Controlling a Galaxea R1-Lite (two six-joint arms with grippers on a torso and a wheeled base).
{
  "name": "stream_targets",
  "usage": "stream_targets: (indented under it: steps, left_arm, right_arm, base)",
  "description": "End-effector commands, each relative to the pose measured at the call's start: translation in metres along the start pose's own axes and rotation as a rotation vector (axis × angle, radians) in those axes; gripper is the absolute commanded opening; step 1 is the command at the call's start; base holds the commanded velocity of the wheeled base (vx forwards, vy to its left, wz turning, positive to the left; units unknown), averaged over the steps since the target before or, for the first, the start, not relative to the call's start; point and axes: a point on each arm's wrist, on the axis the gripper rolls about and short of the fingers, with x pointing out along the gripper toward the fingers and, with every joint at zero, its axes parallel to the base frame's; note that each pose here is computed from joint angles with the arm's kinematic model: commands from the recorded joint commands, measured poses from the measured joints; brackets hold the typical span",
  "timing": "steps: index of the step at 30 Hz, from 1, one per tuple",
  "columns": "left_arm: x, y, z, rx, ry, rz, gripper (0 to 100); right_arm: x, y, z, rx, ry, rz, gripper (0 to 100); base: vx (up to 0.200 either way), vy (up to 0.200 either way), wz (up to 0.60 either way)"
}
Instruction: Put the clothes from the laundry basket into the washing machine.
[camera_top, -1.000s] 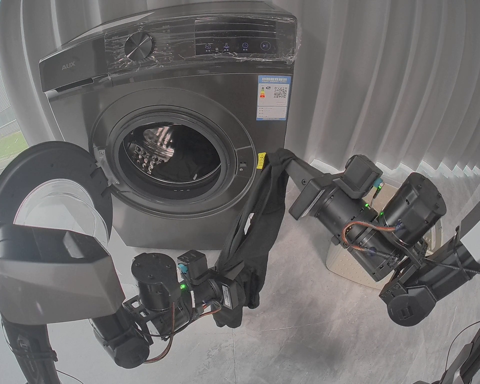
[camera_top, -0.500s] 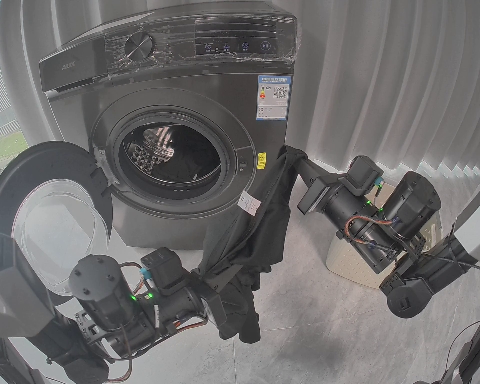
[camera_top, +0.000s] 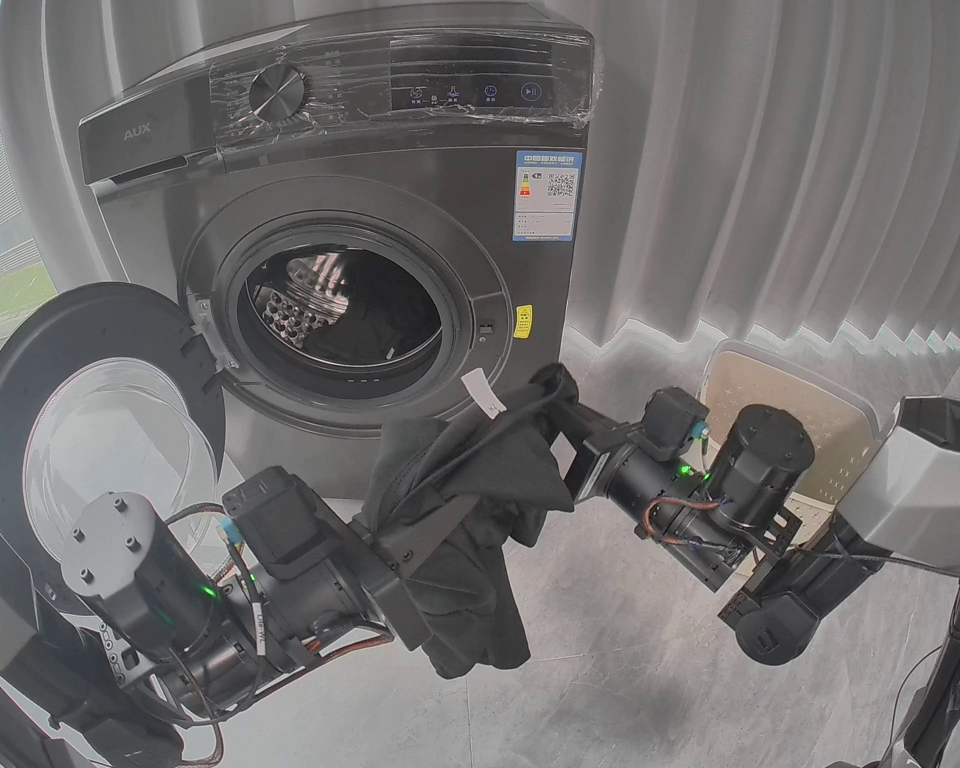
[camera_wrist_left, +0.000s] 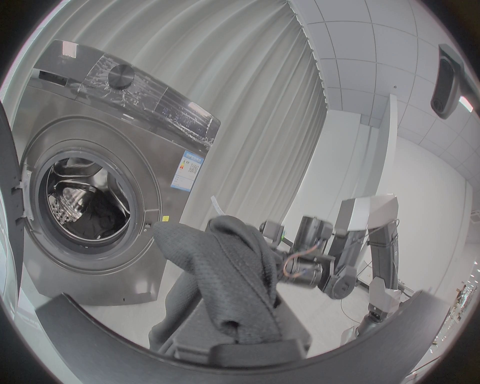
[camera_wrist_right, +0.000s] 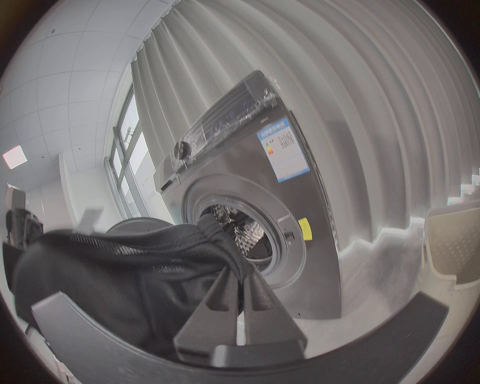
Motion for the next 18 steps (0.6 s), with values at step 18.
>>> stream_targets:
  steps: [18]
  left_arm:
    - [0.013, 0.013, 0.012, 0.002, -0.070, 0.050, 0]
  right_arm:
    - [-0.019, 0.008, -0.039, 0.001, 0.165, 0.024, 0]
  base:
    - [0.000, 0.000, 0.00]
